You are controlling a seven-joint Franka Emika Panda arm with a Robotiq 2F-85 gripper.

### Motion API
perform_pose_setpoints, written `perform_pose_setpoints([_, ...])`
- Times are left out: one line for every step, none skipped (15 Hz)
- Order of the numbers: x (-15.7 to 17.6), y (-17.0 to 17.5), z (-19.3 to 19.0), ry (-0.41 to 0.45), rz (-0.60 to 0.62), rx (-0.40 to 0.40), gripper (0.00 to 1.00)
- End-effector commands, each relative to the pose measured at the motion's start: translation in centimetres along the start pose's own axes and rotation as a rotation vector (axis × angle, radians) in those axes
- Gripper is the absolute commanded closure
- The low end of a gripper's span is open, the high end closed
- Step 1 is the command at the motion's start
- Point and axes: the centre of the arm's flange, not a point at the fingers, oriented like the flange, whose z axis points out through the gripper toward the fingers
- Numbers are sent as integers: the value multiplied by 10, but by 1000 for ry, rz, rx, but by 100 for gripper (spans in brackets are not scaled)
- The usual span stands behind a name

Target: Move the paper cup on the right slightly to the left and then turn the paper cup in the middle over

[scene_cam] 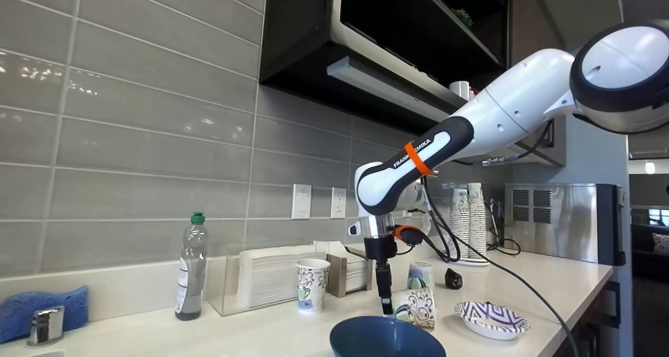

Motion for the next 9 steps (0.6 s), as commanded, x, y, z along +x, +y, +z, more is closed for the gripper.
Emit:
perform_pose_setpoints([9, 10, -1, -1, -2, 39, 47])
perform_pose_setpoints([9, 10, -2, -1, -2, 39, 55])
perform_pose_setpoints([9, 9, -4, 1, 0, 37, 59])
perform_pose_setpoints([8, 9, -6, 6, 1, 37, 59])
perform_pose_setpoints([7, 7, -8, 13, 3, 36, 59])
perform_pose_setpoints([6, 6, -11, 20, 4, 30, 59])
perform_pose_setpoints([3, 3, -14, 33, 7, 29, 59])
perform_pose_setpoints([2, 1, -18, 46, 11, 28, 59])
perform_pose_setpoints([-1, -2, -22, 62, 18, 29, 59])
